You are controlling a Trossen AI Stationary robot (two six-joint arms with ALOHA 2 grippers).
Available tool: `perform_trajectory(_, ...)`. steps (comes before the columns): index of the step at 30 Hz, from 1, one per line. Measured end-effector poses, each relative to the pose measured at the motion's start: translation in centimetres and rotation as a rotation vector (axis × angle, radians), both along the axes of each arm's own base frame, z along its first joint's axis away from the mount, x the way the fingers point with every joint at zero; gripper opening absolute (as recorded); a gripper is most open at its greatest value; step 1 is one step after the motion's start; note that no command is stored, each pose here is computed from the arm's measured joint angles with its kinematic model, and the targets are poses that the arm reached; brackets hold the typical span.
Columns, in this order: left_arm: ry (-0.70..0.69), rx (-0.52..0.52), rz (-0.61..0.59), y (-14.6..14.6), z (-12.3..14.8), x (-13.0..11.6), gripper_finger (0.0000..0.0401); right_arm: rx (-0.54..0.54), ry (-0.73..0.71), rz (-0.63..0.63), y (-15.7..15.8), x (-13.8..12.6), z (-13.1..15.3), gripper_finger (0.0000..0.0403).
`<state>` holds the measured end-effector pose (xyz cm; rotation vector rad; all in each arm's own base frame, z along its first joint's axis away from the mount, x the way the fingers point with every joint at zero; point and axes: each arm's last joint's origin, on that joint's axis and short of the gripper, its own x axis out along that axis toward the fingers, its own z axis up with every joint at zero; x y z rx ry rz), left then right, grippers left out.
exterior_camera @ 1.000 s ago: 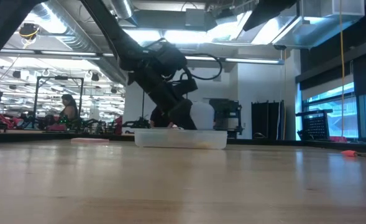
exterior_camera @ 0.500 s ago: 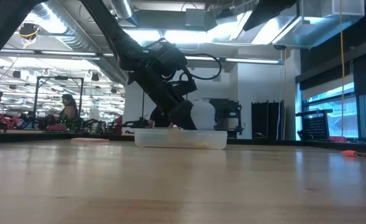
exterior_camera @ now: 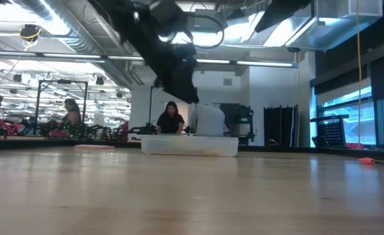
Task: Pack school essentials
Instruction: Put the top black pencil into the black supply box
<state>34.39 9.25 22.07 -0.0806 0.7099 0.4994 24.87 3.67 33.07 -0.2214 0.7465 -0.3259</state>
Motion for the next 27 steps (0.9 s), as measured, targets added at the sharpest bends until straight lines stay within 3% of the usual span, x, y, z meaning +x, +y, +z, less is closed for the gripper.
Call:
perform_trajectory(16,0.102,-0.231,-0.094,-11.4,3.2,-4.1,0.017,0.002,-0.01,0.0,0.0,0.1,0.1,0.0091)
perform_trajectory(20,0.103,-0.234,-0.12,-13.7,3.2,-4.4,0.017,0.002,-0.012,0.0,0.0,0.1,0.1,0.0091)
perform_trajectory(27,0.037,-0.159,-0.057,-16.7,3.7,-5.3,0.0169,0.024,-0.041,-0.005,0.1,0.2,0.3,0.0091)
